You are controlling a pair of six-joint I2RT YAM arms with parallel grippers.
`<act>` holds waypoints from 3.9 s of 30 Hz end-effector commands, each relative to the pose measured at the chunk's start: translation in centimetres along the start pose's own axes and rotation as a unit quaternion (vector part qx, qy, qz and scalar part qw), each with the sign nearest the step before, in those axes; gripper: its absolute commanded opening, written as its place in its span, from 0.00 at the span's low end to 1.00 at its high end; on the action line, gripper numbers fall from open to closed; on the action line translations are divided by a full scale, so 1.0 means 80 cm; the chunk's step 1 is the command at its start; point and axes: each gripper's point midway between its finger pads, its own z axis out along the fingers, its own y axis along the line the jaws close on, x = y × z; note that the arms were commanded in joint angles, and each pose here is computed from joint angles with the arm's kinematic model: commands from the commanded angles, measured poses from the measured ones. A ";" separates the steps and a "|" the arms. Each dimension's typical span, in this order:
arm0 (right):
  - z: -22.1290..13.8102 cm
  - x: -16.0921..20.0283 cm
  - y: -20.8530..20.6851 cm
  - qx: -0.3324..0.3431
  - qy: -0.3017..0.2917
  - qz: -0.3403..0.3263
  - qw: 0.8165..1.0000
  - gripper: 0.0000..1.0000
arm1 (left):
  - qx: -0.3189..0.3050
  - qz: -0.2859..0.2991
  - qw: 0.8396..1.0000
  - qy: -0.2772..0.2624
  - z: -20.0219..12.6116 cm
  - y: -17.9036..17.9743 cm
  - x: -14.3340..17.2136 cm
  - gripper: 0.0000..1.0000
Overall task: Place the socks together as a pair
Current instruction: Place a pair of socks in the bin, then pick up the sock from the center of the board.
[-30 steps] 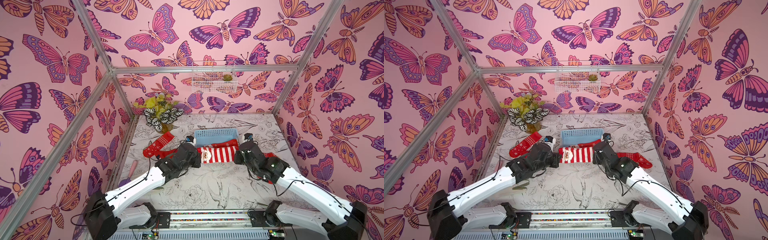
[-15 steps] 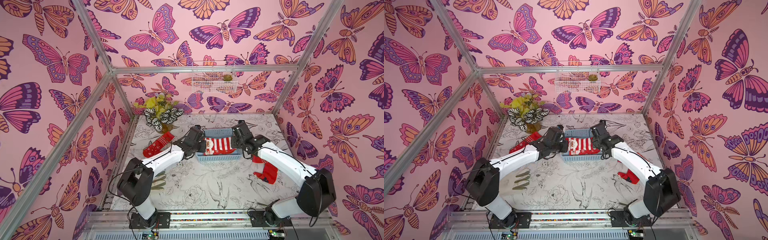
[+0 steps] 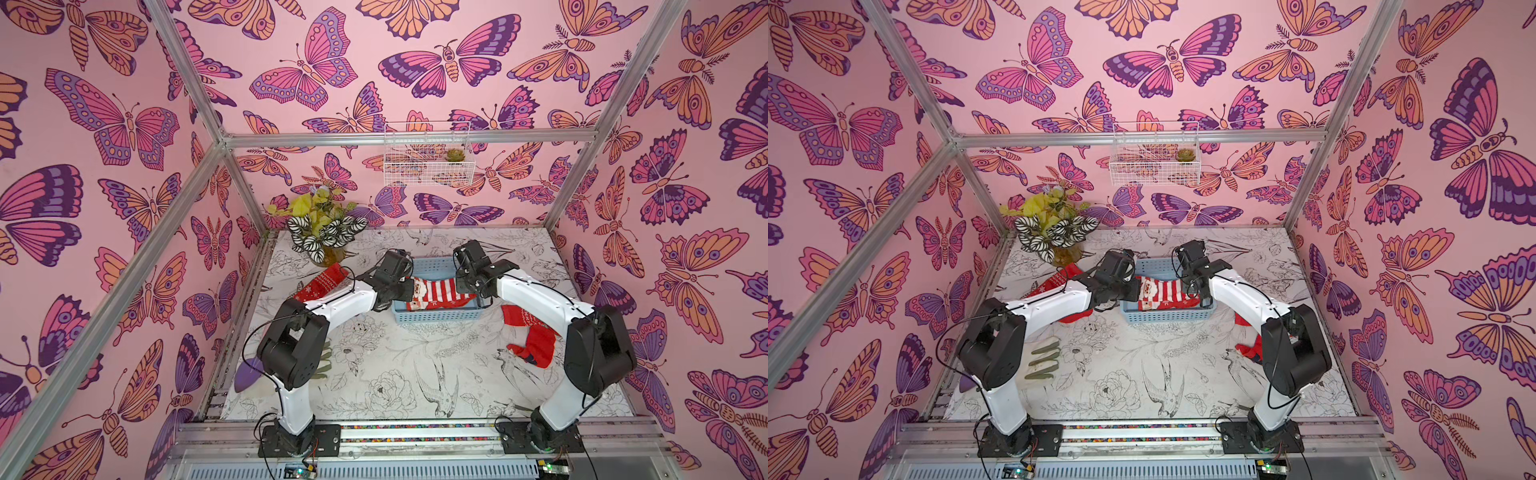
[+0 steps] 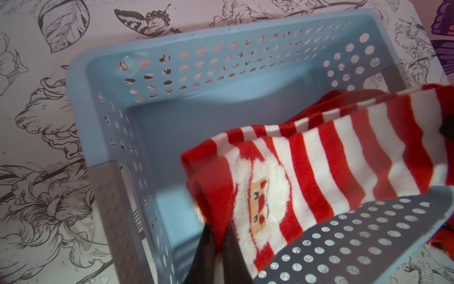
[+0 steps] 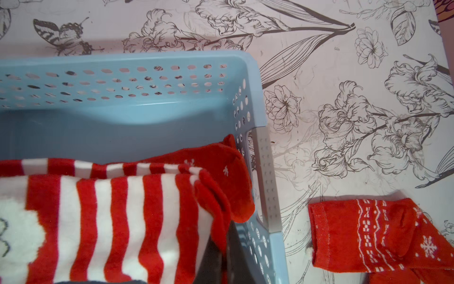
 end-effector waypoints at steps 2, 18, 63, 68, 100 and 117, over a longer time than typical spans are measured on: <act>0.008 -0.007 -0.013 0.024 0.008 -0.007 1.000 0.00 | -0.002 0.015 1.000 0.010 0.012 0.002 0.000 0.00; -0.028 -0.031 -0.014 0.005 0.000 -0.021 1.000 0.38 | 0.005 0.060 0.998 -0.004 -0.016 -0.039 -0.015 0.71; 0.027 0.105 -0.162 0.026 0.111 0.199 0.973 0.33 | 0.028 -0.180 0.980 -0.078 -0.197 0.070 0.197 0.69; 0.046 0.113 -0.165 0.044 0.136 0.187 0.972 0.33 | 0.019 -0.180 0.980 -0.079 -0.197 0.074 0.197 0.69; -0.081 0.026 -0.156 -0.045 0.004 0.182 0.982 0.00 | 0.146 0.045 0.980 -0.131 -0.268 -0.045 0.120 0.66; -0.294 0.027 -0.055 -0.279 -0.088 0.028 0.956 0.02 | 0.202 0.442 0.841 -0.236 -0.349 -0.142 0.105 0.73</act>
